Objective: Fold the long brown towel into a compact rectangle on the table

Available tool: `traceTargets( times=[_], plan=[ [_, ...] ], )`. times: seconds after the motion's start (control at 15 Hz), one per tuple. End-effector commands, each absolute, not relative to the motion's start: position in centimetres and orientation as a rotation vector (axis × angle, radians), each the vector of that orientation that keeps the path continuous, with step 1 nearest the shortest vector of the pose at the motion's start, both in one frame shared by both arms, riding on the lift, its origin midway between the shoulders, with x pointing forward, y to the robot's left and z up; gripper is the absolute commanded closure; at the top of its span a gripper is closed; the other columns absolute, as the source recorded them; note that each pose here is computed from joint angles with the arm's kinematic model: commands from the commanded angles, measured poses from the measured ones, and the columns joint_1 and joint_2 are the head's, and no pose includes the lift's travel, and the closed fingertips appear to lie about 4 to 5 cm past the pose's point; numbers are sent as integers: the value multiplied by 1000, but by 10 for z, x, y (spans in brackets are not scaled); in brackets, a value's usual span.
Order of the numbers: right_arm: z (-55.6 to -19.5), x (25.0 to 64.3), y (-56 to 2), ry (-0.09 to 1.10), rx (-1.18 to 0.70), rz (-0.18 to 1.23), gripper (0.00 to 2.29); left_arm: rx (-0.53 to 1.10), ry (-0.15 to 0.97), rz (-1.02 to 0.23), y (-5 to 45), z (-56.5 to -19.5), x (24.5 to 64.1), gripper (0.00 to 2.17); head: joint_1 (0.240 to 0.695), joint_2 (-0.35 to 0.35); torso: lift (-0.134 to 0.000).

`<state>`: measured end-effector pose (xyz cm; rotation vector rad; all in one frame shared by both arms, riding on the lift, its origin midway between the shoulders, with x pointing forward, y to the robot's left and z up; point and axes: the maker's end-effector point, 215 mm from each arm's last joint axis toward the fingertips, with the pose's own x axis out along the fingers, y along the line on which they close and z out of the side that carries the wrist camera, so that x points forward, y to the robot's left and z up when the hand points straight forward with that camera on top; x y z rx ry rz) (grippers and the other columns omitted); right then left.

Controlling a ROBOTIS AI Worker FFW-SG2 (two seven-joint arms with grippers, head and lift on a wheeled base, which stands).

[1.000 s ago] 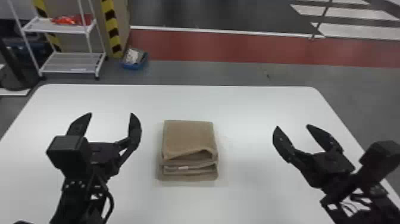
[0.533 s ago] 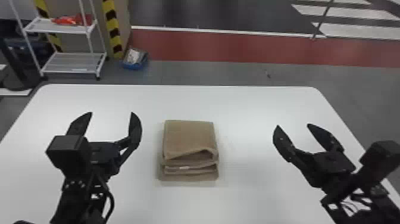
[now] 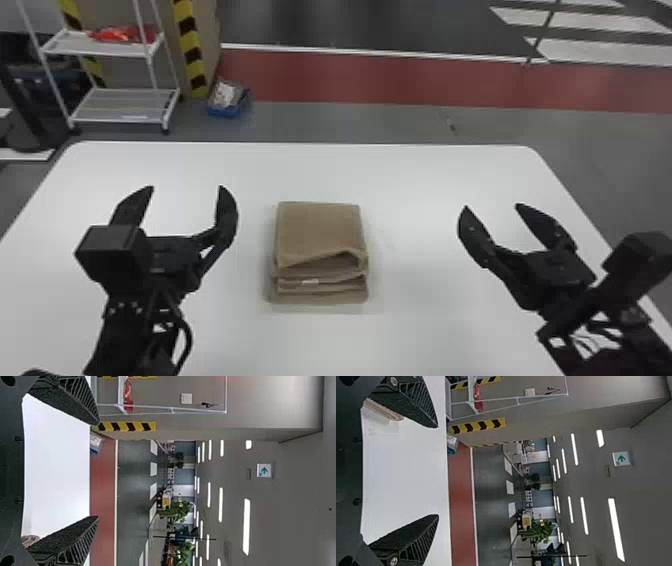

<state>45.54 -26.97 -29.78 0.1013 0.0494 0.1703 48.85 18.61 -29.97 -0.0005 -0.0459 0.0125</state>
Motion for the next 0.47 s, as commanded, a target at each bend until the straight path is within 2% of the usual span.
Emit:
traceTargets(
  times=[0.0,0.4],
  plan=[
    [-299,456,-271,51,99,164,80,0,-49,15,187,-298,489,39,695,-99,-124],
    [-297,459,-269,47,88,160,83,-8,-50,11,186,-298,488,39,695,-99,-124]
  ],
)
